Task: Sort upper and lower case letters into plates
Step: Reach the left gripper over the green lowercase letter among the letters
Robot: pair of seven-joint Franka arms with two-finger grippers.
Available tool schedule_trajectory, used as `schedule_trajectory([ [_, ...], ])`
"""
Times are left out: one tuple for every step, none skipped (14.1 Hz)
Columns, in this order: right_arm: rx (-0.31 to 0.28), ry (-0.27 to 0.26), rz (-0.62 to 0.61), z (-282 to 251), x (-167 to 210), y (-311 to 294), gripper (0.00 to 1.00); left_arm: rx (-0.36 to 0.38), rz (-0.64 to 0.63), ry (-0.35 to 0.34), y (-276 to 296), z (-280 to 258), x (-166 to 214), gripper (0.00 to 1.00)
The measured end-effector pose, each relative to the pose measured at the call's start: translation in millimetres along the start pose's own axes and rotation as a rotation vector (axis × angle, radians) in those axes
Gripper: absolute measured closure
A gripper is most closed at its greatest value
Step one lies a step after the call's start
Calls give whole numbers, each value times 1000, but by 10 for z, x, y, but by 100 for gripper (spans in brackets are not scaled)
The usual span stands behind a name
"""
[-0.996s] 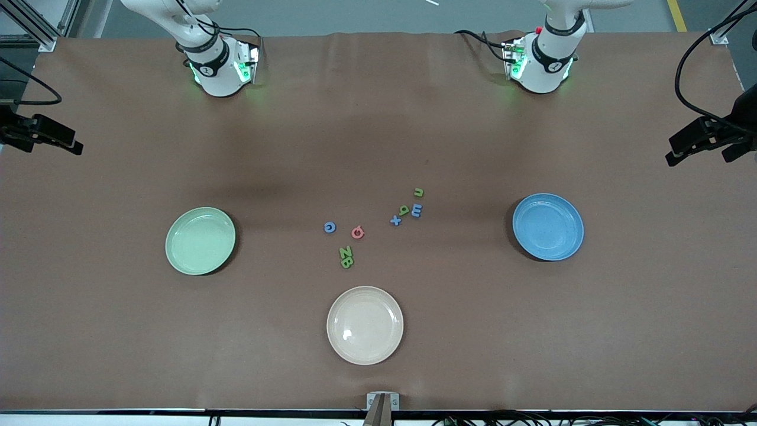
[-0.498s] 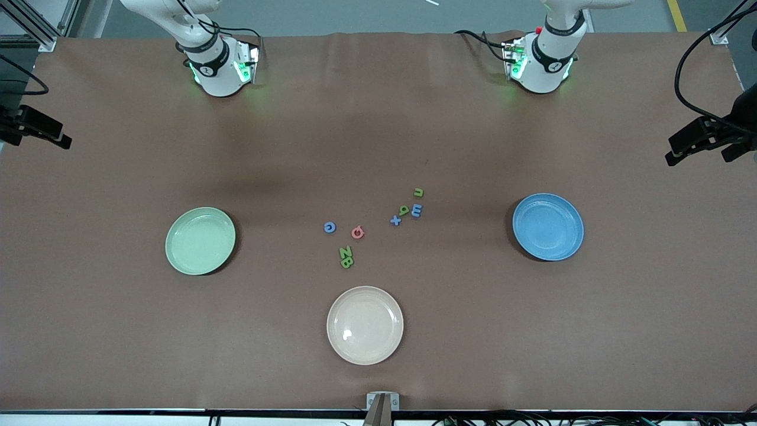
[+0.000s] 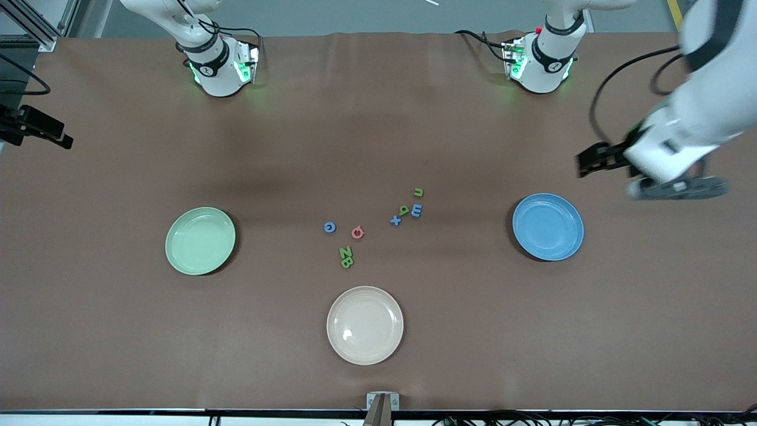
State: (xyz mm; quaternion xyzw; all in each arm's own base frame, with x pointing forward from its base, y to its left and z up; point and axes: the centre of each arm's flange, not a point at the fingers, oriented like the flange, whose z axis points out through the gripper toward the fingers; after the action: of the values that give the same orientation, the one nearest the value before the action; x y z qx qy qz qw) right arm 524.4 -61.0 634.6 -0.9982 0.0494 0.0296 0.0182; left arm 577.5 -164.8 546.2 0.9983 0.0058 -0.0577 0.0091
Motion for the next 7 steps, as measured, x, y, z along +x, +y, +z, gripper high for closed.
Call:
schedule_trajectory([
  [0, 0, 0, 0, 0, 1, 0, -2, -3, -5, 308, 229, 64, 0],
  [0, 0, 0, 1, 1, 2, 0, -5, -7, -6, 616, 475, 119, 0],
  [0, 0, 0, 1, 1, -1, 0, -8, -9, -3, 914, 732, 161, 0],
  [0, 0, -2, 2, 1, -13, 0, -14, -10, 1, 1182, 993, 195, 0],
  [-1, 1, -7, 2, 1, -39, 0, -19, -4, 5, 1400, 1247, 228, 0],
  [-2, 1, -14, 2, 1, -75, 0, -25, 9, 13, 1594, 1511, 263, 0],
  [-3, 1, -20, 3, 1, -108, 0, -27, 17, 21, 1754, 1767, 289, 0],
])
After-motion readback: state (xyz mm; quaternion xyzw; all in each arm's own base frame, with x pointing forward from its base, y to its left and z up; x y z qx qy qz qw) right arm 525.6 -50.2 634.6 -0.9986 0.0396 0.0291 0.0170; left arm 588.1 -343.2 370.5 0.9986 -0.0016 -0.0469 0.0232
